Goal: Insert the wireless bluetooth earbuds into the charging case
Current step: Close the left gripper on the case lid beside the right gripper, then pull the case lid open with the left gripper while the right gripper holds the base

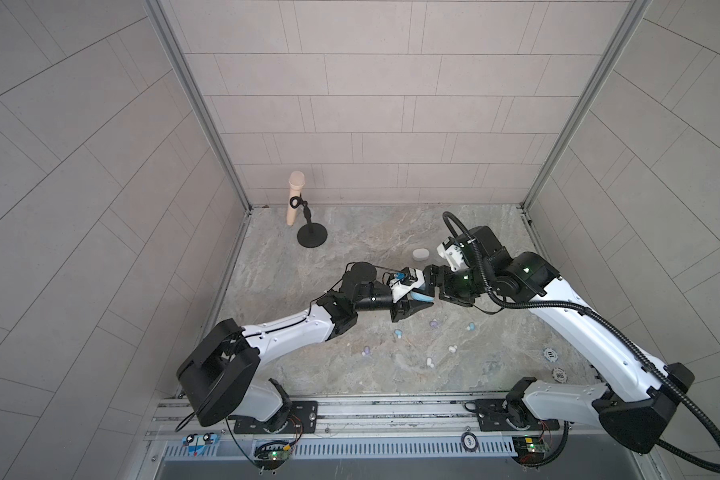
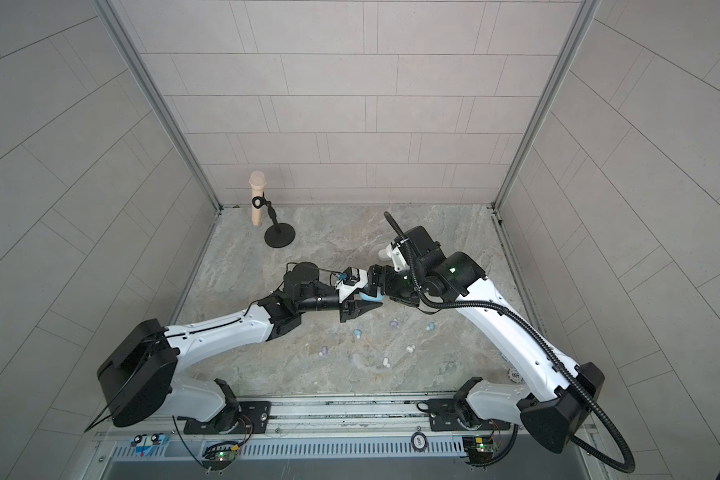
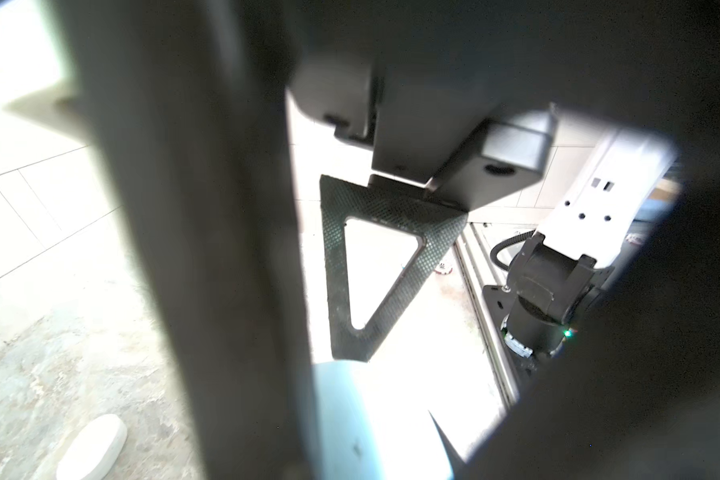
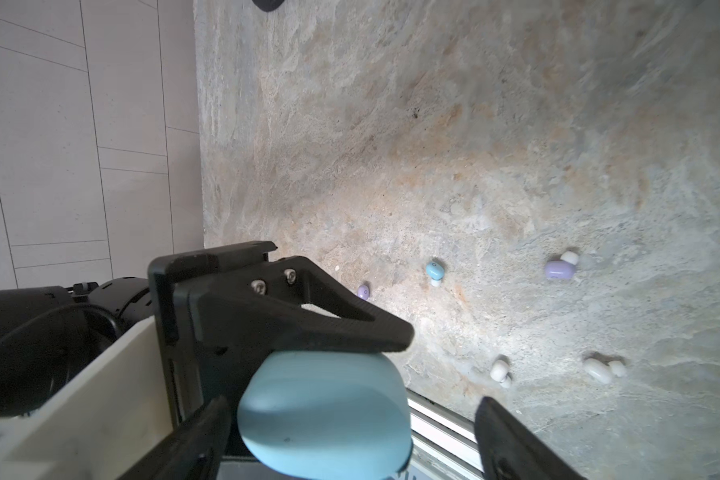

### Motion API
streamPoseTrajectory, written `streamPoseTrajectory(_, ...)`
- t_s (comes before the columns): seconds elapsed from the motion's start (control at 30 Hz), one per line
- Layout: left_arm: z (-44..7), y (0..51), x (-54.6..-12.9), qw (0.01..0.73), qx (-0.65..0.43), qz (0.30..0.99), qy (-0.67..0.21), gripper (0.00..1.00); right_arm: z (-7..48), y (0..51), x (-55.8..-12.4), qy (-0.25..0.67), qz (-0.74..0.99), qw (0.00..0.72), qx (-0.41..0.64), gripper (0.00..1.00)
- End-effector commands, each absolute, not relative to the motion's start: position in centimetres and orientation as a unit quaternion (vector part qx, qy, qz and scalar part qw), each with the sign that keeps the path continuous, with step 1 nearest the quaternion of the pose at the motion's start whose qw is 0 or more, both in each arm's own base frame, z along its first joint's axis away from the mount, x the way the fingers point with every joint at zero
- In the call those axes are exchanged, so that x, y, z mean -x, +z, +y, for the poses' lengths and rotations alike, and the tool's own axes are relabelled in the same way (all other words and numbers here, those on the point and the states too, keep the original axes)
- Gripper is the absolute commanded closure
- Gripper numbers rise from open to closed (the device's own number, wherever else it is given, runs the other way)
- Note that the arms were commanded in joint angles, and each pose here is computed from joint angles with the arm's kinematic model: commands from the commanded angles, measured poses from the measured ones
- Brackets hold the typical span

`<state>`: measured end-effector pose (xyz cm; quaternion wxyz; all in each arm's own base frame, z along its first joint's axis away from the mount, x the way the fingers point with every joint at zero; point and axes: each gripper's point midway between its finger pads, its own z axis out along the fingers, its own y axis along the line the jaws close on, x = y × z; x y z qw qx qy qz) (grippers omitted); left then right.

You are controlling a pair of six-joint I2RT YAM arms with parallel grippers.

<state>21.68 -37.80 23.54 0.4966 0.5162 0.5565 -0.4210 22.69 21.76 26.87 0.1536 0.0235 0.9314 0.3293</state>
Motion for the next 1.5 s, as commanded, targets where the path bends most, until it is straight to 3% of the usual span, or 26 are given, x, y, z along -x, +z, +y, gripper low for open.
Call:
streamPoseTrajectory(0.0, -37.5, 24.9, -21.0, 0.504, -0.504, 0.550, -0.434, 0.90, 20.3, 28.4, -22.4, 0.335, 0.922, 0.192, -0.042, 0.01)
streamPoseTrajectory(0.23, -36.2, 25.6, -19.8, 0.504, -0.473, 0.554, -0.464, 0.91, 17.6, 27.9, -21.3, 0.304, 0.930, 0.208, -0.018, 0.01)
streamPoseTrajectory(0.5, -35.5, 28.0, -16.8, 0.466, -0.462, 0.528, -0.539, 0.94, 18.1, 30.4, -19.1, 0.278, 0.883, 0.307, 0.221, 0.05)
streamPoseTrajectory(0.77, -35.7, 27.4, -15.0, 0.406, -0.502, 0.521, -0.558, 0.97, 19.8, 30.9, -17.7, 0.226, 0.832, 0.365, 0.352, 0.10)
streamPoseTrajectory(1.1, -35.5, 27.6, -14.9, 0.411, -0.511, 0.517, -0.550, 0.98, 22.6, 29.5, -17.7, 0.193, 0.813, 0.361, 0.413, 0.13)
streamPoseTrajectory(1.47, -35.2, 28.2, -14.6, 0.419, -0.514, 0.509, -0.549, 0.99, 22.4, 27.1, -18.6, 0.152, 0.831, 0.346, 0.408, 0.15)
